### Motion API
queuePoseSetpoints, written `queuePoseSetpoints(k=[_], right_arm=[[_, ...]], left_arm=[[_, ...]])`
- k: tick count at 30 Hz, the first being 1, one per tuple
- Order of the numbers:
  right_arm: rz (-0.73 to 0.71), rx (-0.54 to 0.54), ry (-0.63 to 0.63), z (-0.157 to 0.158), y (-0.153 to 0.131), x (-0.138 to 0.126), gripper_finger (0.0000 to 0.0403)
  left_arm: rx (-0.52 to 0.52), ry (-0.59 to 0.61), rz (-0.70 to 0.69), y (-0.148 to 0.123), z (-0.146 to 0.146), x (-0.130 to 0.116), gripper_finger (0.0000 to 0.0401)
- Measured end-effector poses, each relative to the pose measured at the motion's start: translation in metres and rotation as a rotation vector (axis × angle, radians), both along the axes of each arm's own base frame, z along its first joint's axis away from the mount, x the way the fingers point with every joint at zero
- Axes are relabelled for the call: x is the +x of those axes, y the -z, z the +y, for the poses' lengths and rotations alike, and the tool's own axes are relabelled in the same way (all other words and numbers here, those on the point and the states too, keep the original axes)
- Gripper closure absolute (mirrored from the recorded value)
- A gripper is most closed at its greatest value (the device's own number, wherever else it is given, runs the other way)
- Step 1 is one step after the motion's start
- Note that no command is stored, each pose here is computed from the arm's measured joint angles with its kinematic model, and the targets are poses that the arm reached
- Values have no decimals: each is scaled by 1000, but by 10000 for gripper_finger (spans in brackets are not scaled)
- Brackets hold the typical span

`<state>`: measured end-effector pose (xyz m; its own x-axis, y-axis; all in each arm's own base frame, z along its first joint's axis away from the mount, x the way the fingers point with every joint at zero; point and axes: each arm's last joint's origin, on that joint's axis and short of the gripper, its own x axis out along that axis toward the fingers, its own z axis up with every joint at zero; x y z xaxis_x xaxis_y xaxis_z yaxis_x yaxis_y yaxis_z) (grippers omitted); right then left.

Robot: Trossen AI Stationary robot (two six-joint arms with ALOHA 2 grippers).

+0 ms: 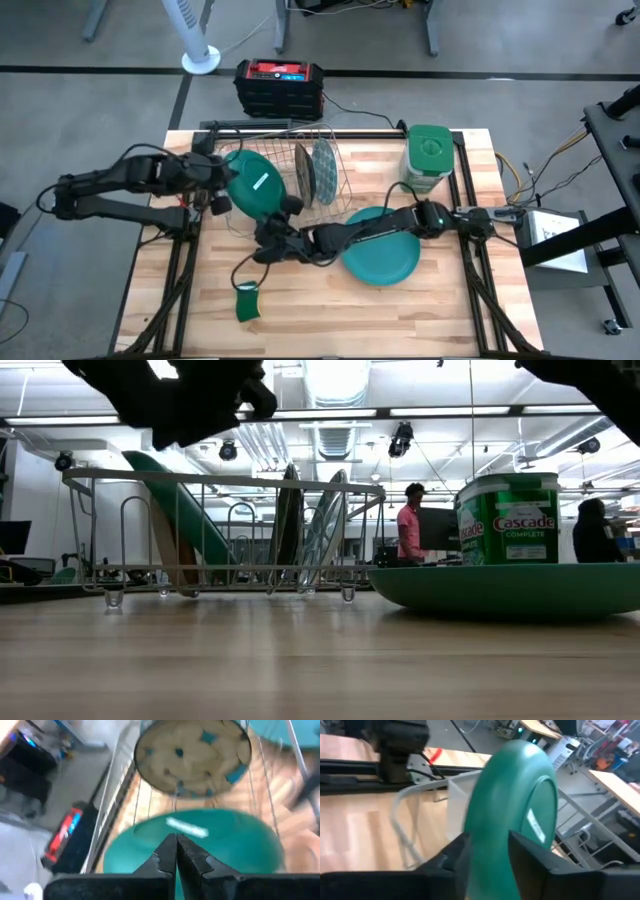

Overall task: Sort dishes
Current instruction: Put the green plate on the dish rack

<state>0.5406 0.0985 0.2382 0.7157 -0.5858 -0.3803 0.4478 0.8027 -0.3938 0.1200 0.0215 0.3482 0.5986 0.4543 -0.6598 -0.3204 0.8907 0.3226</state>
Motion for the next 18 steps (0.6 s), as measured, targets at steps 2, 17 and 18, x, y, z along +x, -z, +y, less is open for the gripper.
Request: queuePoseSetpoints(k=[2, 17, 18], right_arm=[[4, -4, 6, -4, 0, 1, 233], [15, -19, 11, -14, -3, 1, 176], [16, -21, 10, -14, -4, 1, 178]], left_arm=[[-62, 10, 32, -11, -2, -10, 401], [-253, 118, 328, 22, -9, -16, 401], [-247, 113, 349, 27, -8, -14, 401]])
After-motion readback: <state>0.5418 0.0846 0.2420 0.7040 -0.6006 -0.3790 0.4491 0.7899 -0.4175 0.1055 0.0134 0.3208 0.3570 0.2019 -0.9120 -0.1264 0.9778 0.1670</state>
